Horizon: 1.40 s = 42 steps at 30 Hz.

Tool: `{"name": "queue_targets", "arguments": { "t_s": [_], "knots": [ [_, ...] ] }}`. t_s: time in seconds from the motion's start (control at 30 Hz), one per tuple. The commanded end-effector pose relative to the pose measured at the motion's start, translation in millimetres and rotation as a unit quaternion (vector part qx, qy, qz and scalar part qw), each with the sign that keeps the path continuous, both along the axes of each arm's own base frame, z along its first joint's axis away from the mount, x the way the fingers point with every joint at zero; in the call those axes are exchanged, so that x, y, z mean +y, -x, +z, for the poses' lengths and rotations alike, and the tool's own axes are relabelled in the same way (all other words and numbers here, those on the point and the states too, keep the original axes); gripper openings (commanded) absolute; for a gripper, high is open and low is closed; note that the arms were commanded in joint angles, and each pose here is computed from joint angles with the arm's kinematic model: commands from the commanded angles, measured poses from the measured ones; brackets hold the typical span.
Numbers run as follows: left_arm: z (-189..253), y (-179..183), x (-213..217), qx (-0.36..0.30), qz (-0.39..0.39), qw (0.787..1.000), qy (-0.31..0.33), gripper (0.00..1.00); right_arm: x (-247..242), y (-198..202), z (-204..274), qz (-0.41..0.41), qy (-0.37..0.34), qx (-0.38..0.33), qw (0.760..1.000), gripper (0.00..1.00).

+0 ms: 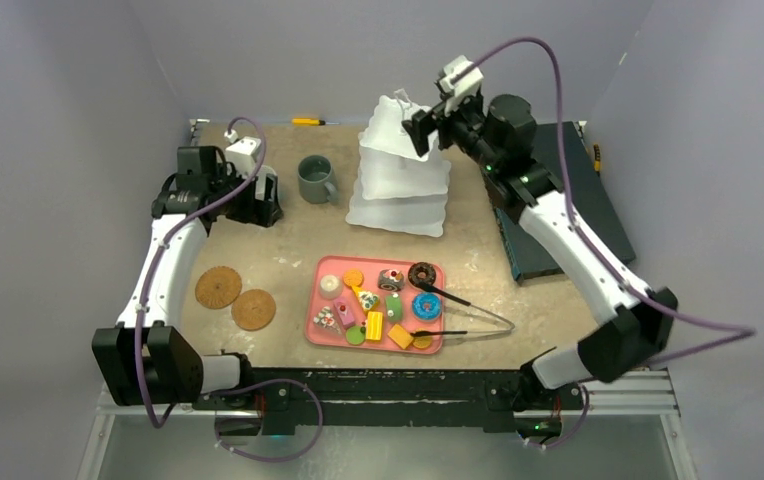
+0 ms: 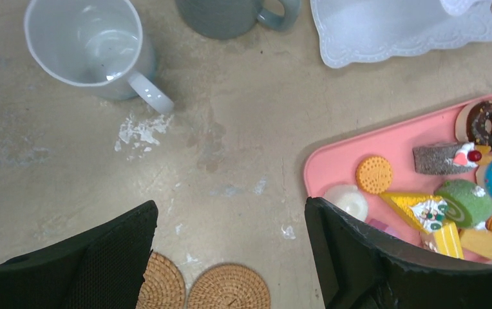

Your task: Serve the afternoon tea

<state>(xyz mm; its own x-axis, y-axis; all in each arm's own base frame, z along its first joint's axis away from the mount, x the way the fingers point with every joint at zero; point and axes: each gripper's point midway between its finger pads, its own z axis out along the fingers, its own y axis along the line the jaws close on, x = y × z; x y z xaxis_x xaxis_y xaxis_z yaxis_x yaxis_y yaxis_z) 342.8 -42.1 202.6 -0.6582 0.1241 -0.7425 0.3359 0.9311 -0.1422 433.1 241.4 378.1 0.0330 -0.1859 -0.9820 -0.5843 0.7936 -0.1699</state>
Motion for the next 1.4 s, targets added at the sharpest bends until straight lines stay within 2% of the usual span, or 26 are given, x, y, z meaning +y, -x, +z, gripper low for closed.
{"name": "queue_targets", "arguments": {
  "t_s": [0.0, 0.13, 0.27, 0.37, 0.53, 0.6, 0.77, 1.0, 1.27, 1.37],
  "knots": [
    [-0.7, 18.4, -6.4, 0.001, -0.048, 0.999, -0.015, 0.84, -18.8, 60.2, 2.3, 0.014, -0.013, 0.023, 1.0, 0.9],
    [3.4, 21.4, -6.0, 0.001, -0.052, 0.998, -0.02, 0.83, -14.1, 106.8, -68.6, 0.061, 0.025, 0.14, 0.988, 0.86],
    [15.3, 21.8, -7.9, -0.011, -0.054, 0.998, -0.016, 0.83, -20.2, 136.5, -165.0, 0.018, 0.1, 0.294, 0.95, 0.76],
    [22.0, 20.3, -7.9, -0.018, -0.053, 0.998, -0.015, 0.83, -27.9, 158.4, -209.0, -0.019, 0.112, 0.355, 0.928, 0.71],
    [25.3, 18.1, -8.8, -0.02, -0.053, 0.998, -0.012, 0.83, -26.4, 178.4, -217.5, -0.038, 0.036, 0.361, 0.931, 0.76],
    [24.4, 16.9, -8.9, -0.018, -0.052, 0.998, -0.01, 0.82, -29.5, 181.0, -223.6, -0.054, 0.026, 0.366, 0.929, 0.76],
    [27.0, 16.0, -8.3, -0.02, -0.05, 0.998, -0.012, 0.82, -33.3, 186.3, -248.8, -0.074, 0.03, 0.395, 0.915, 0.72],
    [33.3, 14.0, -7.8, -0.028, -0.048, 0.998, -0.014, 0.82, -25.8, 199.5, -269.1, -0.054, 0.031, 0.42, 0.905, 0.68],
    [42.0, 11.6, -6.5, -0.034, -0.045, 0.998, -0.015, 0.82, -22.6, 202.6, -299.0, -0.059, 0.058, 0.451, 0.889, 0.59],
    [42.7, 11.2, -6.5, -0.035, -0.045, 0.998, -0.016, 0.82, -22.2, 203.7, -306.2, -0.059, 0.065, 0.456, 0.886, 0.53]
  ]
}}
